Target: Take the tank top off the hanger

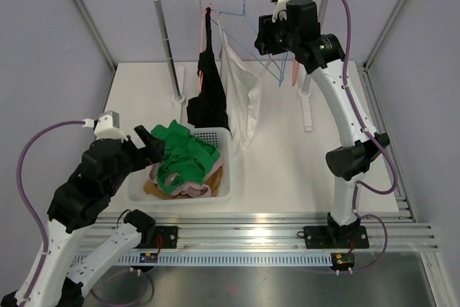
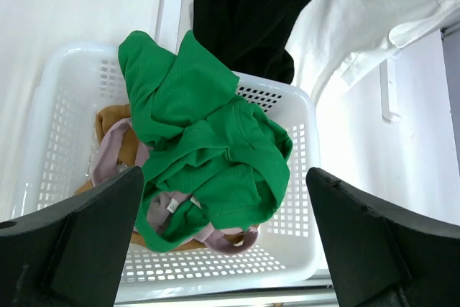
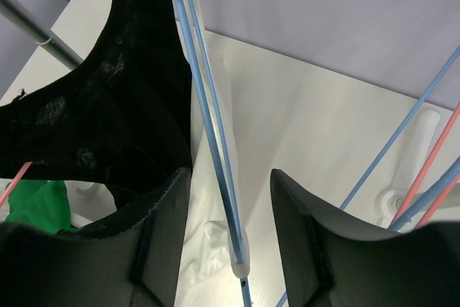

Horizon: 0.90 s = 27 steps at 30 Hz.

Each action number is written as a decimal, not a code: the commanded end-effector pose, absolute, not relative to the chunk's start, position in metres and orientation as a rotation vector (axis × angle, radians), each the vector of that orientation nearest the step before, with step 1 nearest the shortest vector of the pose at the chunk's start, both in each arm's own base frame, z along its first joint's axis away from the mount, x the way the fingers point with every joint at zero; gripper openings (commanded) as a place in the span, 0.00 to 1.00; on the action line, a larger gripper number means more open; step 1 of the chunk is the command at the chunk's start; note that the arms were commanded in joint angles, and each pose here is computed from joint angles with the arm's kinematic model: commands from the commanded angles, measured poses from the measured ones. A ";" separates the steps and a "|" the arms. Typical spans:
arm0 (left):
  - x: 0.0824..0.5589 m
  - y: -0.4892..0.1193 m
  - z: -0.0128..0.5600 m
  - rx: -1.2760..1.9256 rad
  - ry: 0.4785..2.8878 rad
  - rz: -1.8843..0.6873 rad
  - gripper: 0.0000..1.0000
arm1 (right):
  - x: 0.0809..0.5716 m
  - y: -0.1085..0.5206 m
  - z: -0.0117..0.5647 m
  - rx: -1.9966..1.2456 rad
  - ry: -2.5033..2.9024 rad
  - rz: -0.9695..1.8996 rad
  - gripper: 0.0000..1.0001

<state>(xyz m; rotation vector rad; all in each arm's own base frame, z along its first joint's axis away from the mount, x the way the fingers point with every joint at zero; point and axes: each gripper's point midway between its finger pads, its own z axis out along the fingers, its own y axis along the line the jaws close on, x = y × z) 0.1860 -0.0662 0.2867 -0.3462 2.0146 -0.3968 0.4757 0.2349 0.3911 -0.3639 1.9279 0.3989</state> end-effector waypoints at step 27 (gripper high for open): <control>0.174 -0.073 0.255 -0.150 2.099 -0.372 0.99 | 0.429 0.249 0.482 -0.362 1.689 0.461 0.00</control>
